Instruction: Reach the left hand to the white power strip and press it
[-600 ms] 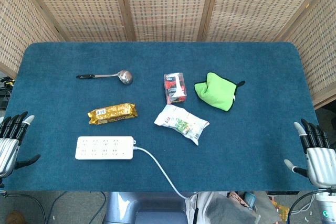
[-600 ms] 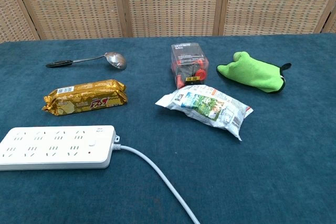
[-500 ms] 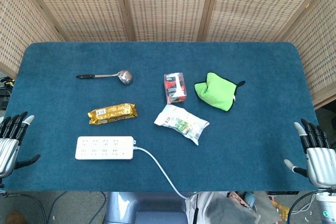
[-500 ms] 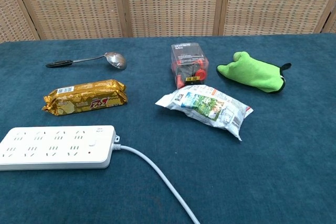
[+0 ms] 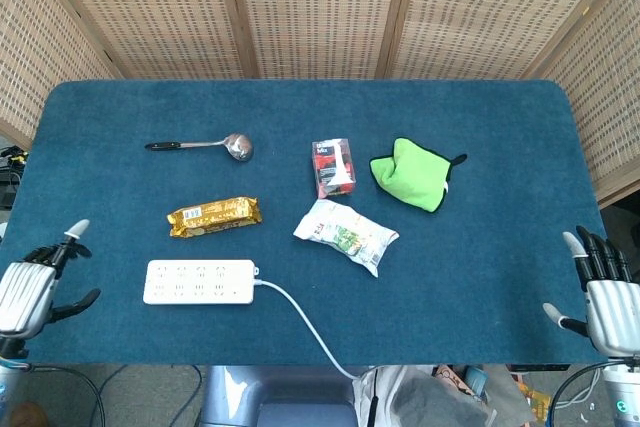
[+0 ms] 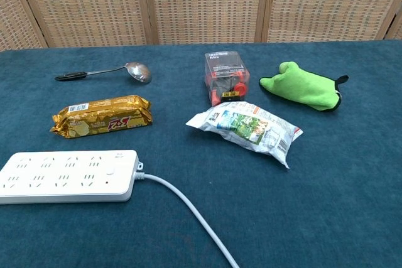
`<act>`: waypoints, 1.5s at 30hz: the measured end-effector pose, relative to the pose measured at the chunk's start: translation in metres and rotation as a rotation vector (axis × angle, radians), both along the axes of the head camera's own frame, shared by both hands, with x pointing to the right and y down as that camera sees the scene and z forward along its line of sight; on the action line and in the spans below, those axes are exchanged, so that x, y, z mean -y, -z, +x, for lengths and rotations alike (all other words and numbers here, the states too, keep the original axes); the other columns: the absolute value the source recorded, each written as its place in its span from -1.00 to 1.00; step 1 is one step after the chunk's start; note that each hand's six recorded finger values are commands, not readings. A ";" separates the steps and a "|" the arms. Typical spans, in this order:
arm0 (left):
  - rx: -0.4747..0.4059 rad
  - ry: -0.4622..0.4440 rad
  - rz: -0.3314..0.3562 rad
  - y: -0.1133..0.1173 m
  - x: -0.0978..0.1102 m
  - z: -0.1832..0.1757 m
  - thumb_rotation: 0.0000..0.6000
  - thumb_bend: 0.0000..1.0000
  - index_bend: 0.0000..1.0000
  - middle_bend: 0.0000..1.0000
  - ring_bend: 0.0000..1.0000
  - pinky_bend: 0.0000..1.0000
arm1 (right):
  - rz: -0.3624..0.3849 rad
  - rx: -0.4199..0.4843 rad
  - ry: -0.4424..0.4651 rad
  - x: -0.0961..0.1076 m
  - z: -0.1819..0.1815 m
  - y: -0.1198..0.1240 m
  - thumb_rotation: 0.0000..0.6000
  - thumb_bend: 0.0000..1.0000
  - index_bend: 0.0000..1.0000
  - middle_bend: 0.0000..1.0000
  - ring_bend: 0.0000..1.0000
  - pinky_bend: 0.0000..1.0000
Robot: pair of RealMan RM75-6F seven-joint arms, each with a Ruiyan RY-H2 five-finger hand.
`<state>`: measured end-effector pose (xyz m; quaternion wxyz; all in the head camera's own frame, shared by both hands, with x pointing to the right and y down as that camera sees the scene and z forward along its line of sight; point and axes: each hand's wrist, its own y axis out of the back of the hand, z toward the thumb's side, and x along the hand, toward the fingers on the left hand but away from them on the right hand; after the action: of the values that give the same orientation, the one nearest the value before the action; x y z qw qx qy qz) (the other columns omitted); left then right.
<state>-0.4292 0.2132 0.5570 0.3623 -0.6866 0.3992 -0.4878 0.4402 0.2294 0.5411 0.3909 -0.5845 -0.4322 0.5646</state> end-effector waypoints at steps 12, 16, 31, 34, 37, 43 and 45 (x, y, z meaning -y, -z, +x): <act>-0.076 -0.182 -0.386 -0.049 -0.015 0.083 1.00 1.00 -0.77 1.00 1.00 1.00 | -0.016 0.006 -0.003 0.001 0.001 -0.004 1.00 -1.00 -1.00 -1.00 -1.00 -1.00; -0.025 -0.211 -0.441 -0.061 -0.013 0.102 1.00 1.00 -0.69 1.00 1.00 1.00 | -0.021 0.010 -0.010 0.002 0.003 -0.004 1.00 -1.00 -1.00 -1.00 -1.00 -1.00; -0.005 -0.248 -0.572 -0.093 -0.011 0.163 1.00 1.00 -0.64 1.00 1.00 1.00 | -0.037 0.015 -0.028 0.003 0.008 -0.007 1.00 -1.00 -1.00 -1.00 -1.00 -1.00; 0.008 -0.248 -0.580 -0.096 -0.011 0.168 1.00 1.00 -0.64 1.00 1.00 1.00 | -0.038 0.017 -0.032 0.003 0.009 -0.007 1.00 -1.00 -1.00 -1.00 -1.00 -1.00; 0.019 -0.245 -0.589 -0.098 -0.011 0.172 1.00 1.00 -0.64 1.00 1.00 1.00 | -0.041 0.018 -0.032 0.003 0.010 -0.008 1.00 -1.00 -1.00 -1.00 -1.00 -1.00; 0.039 -0.241 -0.607 -0.104 -0.015 0.176 1.00 1.00 -0.64 1.00 1.00 1.00 | -0.039 0.021 -0.036 0.004 0.011 -0.007 1.00 -1.00 -1.00 -1.00 -1.00 -1.00; 0.047 -0.239 -0.613 -0.106 -0.016 0.175 1.00 1.00 -0.64 1.00 1.00 1.00 | -0.040 0.021 -0.037 0.003 0.011 -0.007 1.00 -1.00 -1.00 -1.00 -1.00 -1.00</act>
<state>-0.2544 0.2291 0.6629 0.2026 -0.7941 0.1419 -0.5552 0.4512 0.2259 0.5482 0.3641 -0.5901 -0.4356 0.5741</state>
